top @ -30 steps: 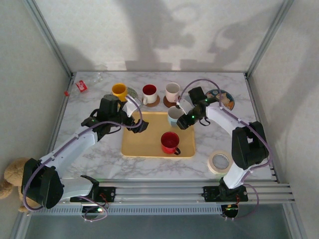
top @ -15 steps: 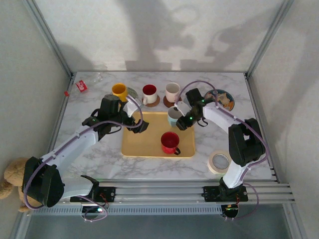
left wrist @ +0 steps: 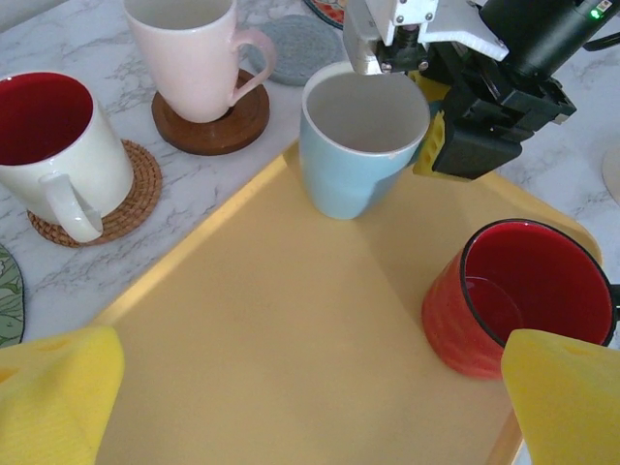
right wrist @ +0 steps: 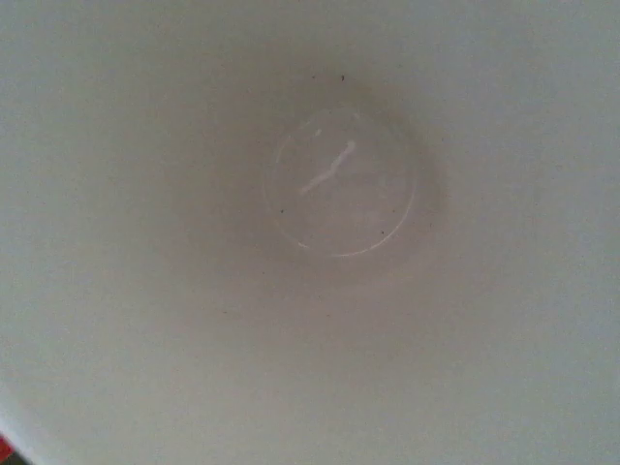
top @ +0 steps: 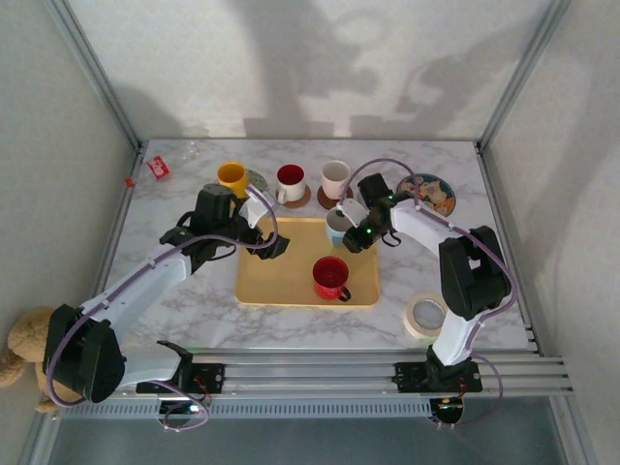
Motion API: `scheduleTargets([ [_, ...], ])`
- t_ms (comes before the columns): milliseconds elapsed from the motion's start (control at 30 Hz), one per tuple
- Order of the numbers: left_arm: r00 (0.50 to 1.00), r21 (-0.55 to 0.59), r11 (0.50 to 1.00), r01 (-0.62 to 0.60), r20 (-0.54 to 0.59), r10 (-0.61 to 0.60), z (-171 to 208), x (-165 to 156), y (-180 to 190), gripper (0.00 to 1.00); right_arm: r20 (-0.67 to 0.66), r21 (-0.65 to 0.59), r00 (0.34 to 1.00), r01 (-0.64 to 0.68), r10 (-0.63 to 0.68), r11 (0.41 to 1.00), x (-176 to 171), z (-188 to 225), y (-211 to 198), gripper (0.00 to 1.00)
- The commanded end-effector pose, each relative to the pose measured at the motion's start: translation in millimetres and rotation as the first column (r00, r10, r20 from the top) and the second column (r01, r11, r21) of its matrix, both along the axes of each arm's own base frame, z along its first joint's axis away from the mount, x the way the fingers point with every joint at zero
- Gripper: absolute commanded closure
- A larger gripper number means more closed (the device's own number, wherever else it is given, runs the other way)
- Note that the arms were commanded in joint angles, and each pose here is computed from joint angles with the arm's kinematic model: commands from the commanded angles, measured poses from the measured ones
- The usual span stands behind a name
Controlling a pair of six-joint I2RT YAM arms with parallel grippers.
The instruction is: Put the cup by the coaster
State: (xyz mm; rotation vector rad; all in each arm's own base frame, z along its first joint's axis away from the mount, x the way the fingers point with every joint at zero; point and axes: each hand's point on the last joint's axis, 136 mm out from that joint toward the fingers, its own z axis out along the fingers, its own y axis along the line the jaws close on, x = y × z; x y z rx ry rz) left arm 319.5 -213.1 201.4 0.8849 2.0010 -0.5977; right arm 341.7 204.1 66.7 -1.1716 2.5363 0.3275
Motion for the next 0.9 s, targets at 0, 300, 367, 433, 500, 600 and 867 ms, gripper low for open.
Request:
scheduleTargets([
  [0,0.999,-0.021,0.999,0.035,0.025,-0.035,10.0,1.7,-8.8,0.00,-0.010,-0.029,1.000,-0.014,0.014,0.999,-3.9,-9.0,-1.1,0.70],
  [300,0.999,-0.019,0.999,0.040,0.023,-0.039,9.5,2.6,-9.7,0.00,-0.004,-0.040,1.000,-0.015,0.015,0.999,-3.5,-10.2,-1.6,0.79],
  [367,0.999,-0.018,0.999,0.041,0.024,-0.041,9.6,2.7,-9.8,0.00,0.002,-0.043,1.000,-0.018,0.018,0.999,-3.5,-9.7,-1.7,0.80],
  [433,0.999,-0.018,0.999,0.043,0.023,-0.042,8.9,2.2,-9.8,0.00,0.006,-0.044,1.000,-0.019,0.019,0.999,-3.7,-9.1,-1.3,0.83],
  [500,0.999,-0.017,0.999,0.042,0.024,-0.042,8.8,2.5,-9.5,0.00,0.011,-0.043,1.000,-0.019,0.019,0.999,-2.6,-7.9,-0.9,0.87],
  [600,0.999,-0.017,0.999,0.044,0.021,-0.044,8.4,2.4,-10.1,0.00,0.013,-0.049,1.000,-0.019,0.020,0.999,-2.0,-7.3,-0.6,0.92],
  [867,0.999,-0.017,0.999,0.042,0.024,-0.042,10.1,1.8,-9.4,0.00,0.036,-0.040,0.999,-0.036,0.037,0.999,-4.1,-0.5,0.5,1.00],
])
